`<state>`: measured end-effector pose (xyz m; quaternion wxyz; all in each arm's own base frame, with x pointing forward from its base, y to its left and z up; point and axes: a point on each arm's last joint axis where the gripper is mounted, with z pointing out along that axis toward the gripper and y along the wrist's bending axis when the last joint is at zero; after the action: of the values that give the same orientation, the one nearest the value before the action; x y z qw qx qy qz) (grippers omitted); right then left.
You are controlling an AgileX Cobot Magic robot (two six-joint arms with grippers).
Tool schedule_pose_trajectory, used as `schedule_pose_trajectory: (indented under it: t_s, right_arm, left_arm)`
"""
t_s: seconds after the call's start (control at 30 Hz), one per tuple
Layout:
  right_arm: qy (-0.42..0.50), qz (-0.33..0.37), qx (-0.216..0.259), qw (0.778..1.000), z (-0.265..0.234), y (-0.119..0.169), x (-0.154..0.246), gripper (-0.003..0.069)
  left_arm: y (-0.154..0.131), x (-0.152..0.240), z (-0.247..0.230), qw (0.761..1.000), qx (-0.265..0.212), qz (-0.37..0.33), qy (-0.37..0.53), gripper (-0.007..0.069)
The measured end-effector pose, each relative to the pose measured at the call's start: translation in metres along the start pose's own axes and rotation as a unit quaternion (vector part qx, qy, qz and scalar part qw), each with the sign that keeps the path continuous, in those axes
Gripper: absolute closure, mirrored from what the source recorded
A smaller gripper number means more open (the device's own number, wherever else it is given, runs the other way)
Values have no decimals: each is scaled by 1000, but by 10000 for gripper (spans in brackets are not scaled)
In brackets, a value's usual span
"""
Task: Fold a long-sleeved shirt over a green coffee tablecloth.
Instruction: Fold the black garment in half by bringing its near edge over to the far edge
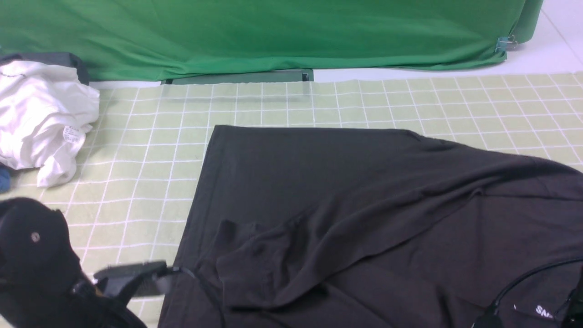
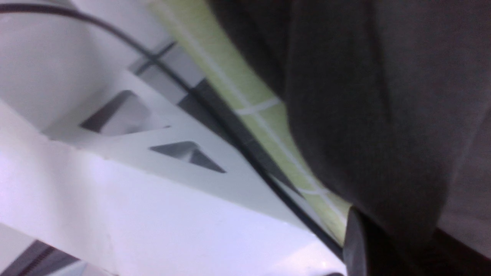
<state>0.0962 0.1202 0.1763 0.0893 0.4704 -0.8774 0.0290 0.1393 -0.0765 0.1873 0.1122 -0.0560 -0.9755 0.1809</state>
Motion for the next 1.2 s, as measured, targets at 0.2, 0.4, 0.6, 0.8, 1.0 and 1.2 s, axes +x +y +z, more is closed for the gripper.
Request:
schedule_pose_trajectory:
  t_s: [0.2, 0.4, 0.6, 0.8, 1.0, 1.2]
  right_arm:
    - [-17, 13, 23, 1000, -14, -4, -3, 625]
    - [-43, 26, 54, 997, -37, -13, -14, 626]
    - [-102, 101, 62, 988, -63, -49, -23, 627]
    - [-171, 165, 78, 968, -70, -95, -41, 627]
    - [-189, 202, 85, 957, -66, -137, -67, 628]
    - [-241, 219, 104, 940, -71, -179, -106, 628]
  left_arm:
    - [-8, -1, -16, 999, 6, 18, -26, 596]
    - [-22, -18, -49, 995, 2, 50, -88, 596]
    - [-29, -50, -69, 980, 0, 42, -194, 596]
    - [-26, -97, -65, 964, -9, 21, -266, 596]
    - [-16, -150, -69, 958, -9, -11, -285, 596]
    - [-2, -201, -78, 948, -7, -36, -315, 596]
